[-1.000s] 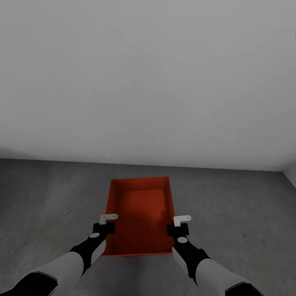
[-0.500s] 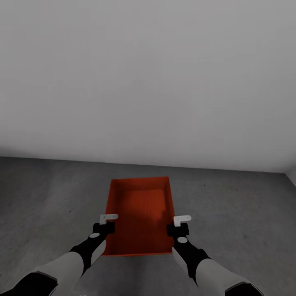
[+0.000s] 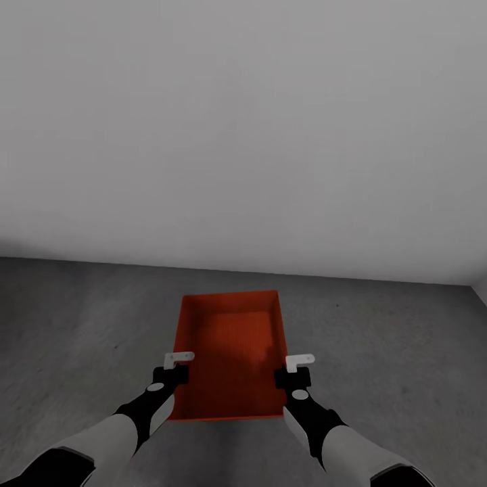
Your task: Move the two storage containers from the living room to the garage. In the garage, place one container on the floor and stack the other container on top of it (either order is fine).
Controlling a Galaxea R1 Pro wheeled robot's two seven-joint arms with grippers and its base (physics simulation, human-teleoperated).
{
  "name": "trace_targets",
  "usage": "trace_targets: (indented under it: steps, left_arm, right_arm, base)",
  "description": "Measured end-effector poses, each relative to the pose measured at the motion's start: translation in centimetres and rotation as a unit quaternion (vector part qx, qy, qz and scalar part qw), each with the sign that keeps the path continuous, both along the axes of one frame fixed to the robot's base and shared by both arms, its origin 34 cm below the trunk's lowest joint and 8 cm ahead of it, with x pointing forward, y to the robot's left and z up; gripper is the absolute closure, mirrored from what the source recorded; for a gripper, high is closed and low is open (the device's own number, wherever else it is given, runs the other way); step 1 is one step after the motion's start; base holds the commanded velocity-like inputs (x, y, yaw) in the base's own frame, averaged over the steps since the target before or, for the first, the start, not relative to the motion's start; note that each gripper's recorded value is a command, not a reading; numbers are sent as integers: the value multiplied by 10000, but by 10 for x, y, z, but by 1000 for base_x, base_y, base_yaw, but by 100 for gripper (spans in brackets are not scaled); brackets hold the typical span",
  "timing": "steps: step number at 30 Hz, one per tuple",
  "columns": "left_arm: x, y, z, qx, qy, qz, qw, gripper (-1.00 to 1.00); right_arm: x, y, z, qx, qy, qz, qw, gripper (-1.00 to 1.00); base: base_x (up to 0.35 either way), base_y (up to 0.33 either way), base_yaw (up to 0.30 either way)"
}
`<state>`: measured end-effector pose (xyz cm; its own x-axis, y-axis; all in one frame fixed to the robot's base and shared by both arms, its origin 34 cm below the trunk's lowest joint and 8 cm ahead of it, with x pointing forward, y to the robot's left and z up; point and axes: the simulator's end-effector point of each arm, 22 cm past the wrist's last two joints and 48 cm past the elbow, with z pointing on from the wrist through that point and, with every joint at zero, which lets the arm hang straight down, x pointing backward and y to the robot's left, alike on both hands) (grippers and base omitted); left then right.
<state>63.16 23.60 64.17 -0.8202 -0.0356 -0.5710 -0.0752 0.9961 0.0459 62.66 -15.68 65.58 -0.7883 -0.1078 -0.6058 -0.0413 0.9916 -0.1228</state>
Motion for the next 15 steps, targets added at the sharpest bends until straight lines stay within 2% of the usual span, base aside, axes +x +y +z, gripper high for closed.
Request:
trace_targets:
  steps: [15]
  left_arm:
    - [1, -4, 1, 9, -30, -4, 10000, 100]
  right_arm:
    - [2, -4, 0, -1, -31, 35, 10000, 100]
  base:
    - [0, 0, 0]
